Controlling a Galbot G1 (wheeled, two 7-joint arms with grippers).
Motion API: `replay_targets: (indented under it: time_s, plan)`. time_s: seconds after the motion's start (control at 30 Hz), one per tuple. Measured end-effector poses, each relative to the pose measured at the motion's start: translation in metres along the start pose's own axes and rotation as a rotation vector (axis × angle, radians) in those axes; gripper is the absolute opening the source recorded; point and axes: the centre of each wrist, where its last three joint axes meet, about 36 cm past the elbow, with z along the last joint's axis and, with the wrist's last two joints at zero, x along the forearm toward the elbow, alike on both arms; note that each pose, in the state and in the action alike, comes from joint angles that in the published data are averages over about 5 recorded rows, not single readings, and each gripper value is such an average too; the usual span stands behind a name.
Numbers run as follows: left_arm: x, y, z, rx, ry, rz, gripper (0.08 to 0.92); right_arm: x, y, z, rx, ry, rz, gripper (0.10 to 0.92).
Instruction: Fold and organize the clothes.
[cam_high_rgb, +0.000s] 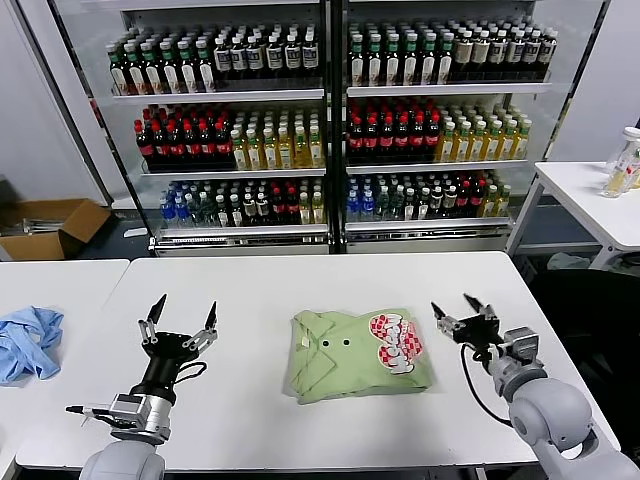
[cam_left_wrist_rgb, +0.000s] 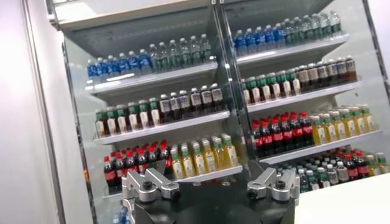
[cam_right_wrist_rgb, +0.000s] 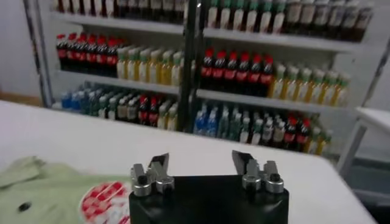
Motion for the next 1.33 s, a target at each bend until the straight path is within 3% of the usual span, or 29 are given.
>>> replay_targets:
  time_s: [0.13, 0.23, 0.67, 1.33]
  plan:
    - [-0.004, -0.001, 0.003, -0.009, -0.014, 0.006, 0.823, -0.005, -0.011, 0.001, 0.032, -0.053, 0.052, 0.806]
    - [-0.008, -0.002, 0.004, -0.017, -0.019, 0.008, 0.822, -0.008, -0.017, 0.006, 0.053, -0.079, 0.08, 0.82]
    - [-0.02, -0.003, 0.01, -0.037, -0.026, 0.029, 0.822, -0.006, -0.036, 0.017, 0.118, -0.149, 0.154, 0.823]
    - [-0.031, 0.003, 0.02, -0.079, -0.031, 0.038, 0.823, -0.003, -0.039, 0.031, 0.172, -0.184, 0.195, 0.823]
